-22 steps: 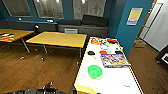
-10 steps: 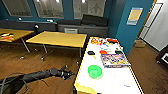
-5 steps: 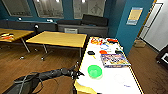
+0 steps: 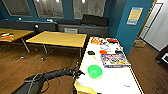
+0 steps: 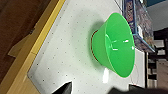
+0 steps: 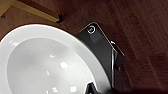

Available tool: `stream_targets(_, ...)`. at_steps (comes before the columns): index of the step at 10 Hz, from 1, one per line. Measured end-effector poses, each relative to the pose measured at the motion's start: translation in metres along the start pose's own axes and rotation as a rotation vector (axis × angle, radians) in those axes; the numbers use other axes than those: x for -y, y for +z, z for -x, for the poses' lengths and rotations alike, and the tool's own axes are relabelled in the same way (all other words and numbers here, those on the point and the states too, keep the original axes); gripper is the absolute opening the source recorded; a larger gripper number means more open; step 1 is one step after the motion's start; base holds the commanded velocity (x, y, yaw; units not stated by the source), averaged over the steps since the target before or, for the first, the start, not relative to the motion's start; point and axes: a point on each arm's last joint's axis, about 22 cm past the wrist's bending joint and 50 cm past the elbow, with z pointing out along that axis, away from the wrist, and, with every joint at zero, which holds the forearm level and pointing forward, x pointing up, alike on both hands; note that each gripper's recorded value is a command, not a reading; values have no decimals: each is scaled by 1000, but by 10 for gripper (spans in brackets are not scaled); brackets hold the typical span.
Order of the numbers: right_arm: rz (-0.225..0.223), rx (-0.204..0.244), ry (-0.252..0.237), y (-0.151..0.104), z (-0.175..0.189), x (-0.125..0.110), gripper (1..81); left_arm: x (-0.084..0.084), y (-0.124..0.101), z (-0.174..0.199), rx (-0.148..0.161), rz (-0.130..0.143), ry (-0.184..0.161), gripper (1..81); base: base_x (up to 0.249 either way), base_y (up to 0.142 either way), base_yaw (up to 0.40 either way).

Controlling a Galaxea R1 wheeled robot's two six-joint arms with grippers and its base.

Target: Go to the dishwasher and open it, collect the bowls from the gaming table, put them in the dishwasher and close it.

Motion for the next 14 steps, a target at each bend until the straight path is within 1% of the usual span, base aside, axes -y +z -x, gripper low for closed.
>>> stream_targets(1, -1, 0, 0, 0, -1, 0, 10, 8, -2, -8, -18, -16, -24, 811, 0, 0, 0)
stream_targets(2, -4, -2, -1, 2, -2, 2, 10, 20, -5, -19, -45, -40, -49, 811, 0, 0, 0)
stream_targets(3, -8, -2, 1, 4, -1, 5, 10, 30, -9, -31, -73, -64, -63, 811, 0, 0, 0)
stream_targets(4, -10, 0, 2, 5, 0, 6, 10, 27, -7, -39, -88, -75, -63, 811, 0, 0, 0)
stream_targets(5, -9, -1, 1, 4, 0, 5, 10, 9, 0, -41, -92, -69, -50, 811, 0, 0, 0)
stream_targets(6, -9, -5, 5, 4, 0, 5, 10, -5, 10, -39, -86, -67, -25, 811, 0, 0, 0)
stream_targets(7, -7, -17, 14, 2, 1, 3, 10, -12, 23, -32, -64, -78, -2, 811, 0, 0, 0)
stream_targets(8, -4, -19, 24, 0, 6, 1, 10, -15, 31, -26, -50, -85, 11, 811, 0, 0, 0)
stream_targets(9, -2, -14, 24, -1, 9, 0, 10, -18, 34, -23, -44, -83, 14, 811, 0, 0, 0)
stream_targets(12, -4, -19, 20, -1, 6, 1, 10, -14, 33, -27, -53, -93, 12, 811, 0, 0, 0)
stream_targets(13, -4, -22, 23, -1, 7, 0, 10, -17, 37, -26, -53, -96, 10, 811, 0, 0, 0)
stream_targets(14, -1, -32, 34, -4, 10, -2, 10, -25, 47, -25, -50, -96, 13, 811, 0, 0, 0)
